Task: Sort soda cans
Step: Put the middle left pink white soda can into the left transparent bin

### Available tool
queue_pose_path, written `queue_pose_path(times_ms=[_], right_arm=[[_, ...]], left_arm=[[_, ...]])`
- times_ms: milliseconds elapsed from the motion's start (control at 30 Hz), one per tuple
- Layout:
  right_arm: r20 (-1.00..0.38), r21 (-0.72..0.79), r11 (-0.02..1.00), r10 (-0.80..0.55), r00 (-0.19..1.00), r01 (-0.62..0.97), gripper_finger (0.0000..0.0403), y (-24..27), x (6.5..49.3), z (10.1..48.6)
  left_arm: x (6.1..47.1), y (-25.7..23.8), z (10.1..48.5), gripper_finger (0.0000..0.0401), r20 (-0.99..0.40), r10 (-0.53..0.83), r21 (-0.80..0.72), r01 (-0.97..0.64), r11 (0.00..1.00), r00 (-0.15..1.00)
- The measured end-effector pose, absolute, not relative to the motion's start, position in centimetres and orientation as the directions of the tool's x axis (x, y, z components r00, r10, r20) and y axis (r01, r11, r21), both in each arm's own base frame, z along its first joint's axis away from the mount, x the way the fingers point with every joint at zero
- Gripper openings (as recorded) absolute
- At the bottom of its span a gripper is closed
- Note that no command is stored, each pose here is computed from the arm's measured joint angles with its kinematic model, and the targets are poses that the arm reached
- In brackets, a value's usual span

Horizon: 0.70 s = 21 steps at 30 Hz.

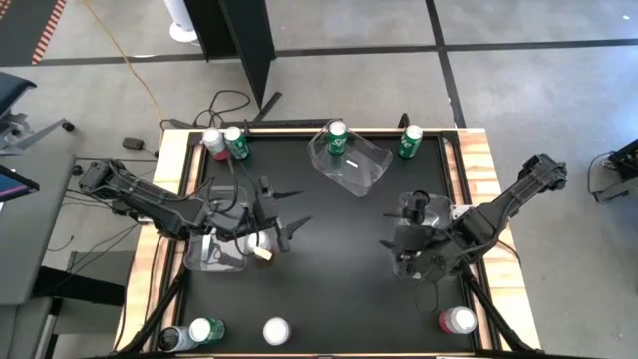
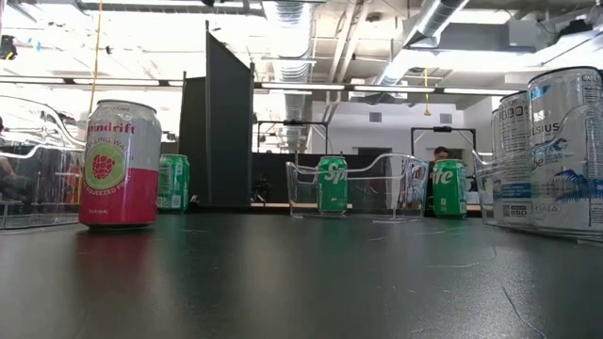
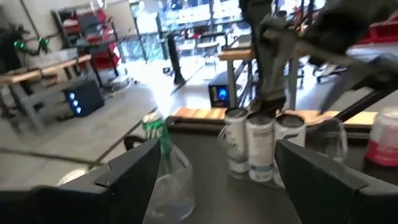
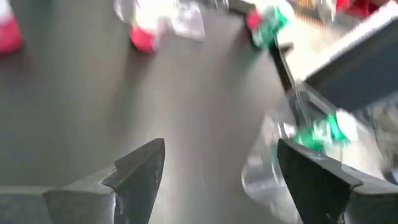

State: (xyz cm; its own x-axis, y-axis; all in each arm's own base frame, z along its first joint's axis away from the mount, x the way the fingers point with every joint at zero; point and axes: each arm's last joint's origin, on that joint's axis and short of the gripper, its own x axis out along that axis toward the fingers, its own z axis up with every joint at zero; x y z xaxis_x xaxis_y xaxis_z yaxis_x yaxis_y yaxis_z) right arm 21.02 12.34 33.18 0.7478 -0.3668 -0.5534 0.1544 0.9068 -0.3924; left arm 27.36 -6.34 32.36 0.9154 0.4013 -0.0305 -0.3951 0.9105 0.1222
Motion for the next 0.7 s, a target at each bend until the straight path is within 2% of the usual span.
queue_pose_path(times_ms=[133, 300, 533, 700], right_arm=[[-0.475, -0.405, 0.909, -0.301, 0.827, 0.098, 0.0329, 13.0, 22.1, 34.3], [-0.445, -0.408, 0.912, -0.178, 0.878, -0.023, 0.0329, 14.0, 22.4, 35.0], [-0.456, -0.439, 0.893, -0.132, 0.880, -0.094, 0.0329, 15.1, 21.2, 35.0], [-0.440, -0.498, 0.859, -0.135, 0.888, -0.116, 0.0329, 15.7, 20.1, 35.2]], left_arm=[[27.5, -5.2, 31.8, 0.0309, -0.082, 0.440, 0.098, -0.432, 0.897, 0.894], [27.5, -4.6, 30.6, 0.0309, -0.184, 0.440, 0.076, -0.434, 0.898, 0.879], [26.2, -6.8, 30.0, 0.0309, -0.310, 0.395, 0.105, -0.382, 0.918, 0.865], [25.0, -7.8, 31.7, 0.0309, -0.507, 0.345, 0.082, -0.354, 0.932, 0.790]])
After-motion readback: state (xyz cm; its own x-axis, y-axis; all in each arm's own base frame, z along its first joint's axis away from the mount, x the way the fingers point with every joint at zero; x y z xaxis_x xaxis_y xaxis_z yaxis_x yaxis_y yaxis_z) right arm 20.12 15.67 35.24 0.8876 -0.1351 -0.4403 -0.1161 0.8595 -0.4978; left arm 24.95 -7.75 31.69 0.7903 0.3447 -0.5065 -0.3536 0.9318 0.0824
